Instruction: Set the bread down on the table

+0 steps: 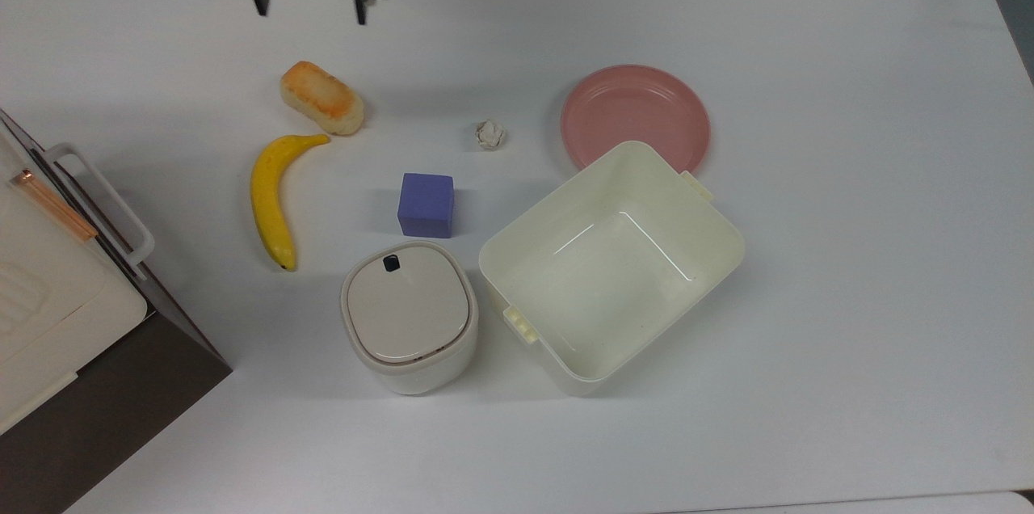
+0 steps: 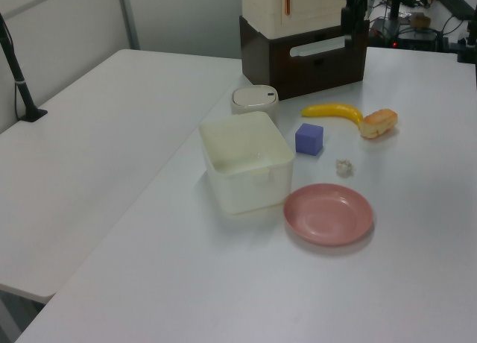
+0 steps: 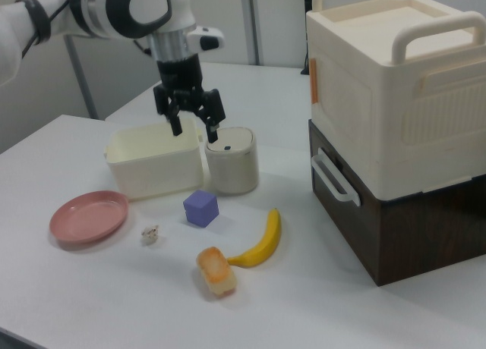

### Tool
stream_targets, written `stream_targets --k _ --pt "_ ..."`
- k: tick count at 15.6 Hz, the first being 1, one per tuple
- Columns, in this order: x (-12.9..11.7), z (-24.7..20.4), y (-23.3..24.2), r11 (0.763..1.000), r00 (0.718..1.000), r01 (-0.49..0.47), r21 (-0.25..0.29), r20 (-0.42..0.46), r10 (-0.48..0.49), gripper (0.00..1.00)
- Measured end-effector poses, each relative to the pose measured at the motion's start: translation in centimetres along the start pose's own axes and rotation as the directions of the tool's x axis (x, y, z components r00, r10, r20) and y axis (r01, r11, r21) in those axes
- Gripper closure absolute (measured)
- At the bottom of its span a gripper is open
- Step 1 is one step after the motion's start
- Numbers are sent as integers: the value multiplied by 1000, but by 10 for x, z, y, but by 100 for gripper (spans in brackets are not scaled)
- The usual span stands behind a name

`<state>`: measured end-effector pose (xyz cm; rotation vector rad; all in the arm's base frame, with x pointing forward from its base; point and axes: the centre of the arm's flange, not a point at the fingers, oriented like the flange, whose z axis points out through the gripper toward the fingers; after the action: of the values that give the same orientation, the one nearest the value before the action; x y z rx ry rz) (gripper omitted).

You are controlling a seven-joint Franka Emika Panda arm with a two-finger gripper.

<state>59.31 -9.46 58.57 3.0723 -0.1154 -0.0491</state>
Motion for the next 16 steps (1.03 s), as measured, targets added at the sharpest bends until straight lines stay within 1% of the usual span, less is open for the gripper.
stream_targets --k 2,4,6,8,11,16 --pt "0 -10 10 998 998 -52 22 -22 53 0" --pt "0 -13 8 996 996 -90 31 -28 90 0" --pt "1 -14 4 988 988 -150 38 -32 151 0" --pt "5 -18 -1 978 977 -202 44 -64 205 0" --pt "6 -24 -10 974 971 -220 50 -88 224 0" --pt "-12 -54 6 967 957 -248 58 -137 254 0"
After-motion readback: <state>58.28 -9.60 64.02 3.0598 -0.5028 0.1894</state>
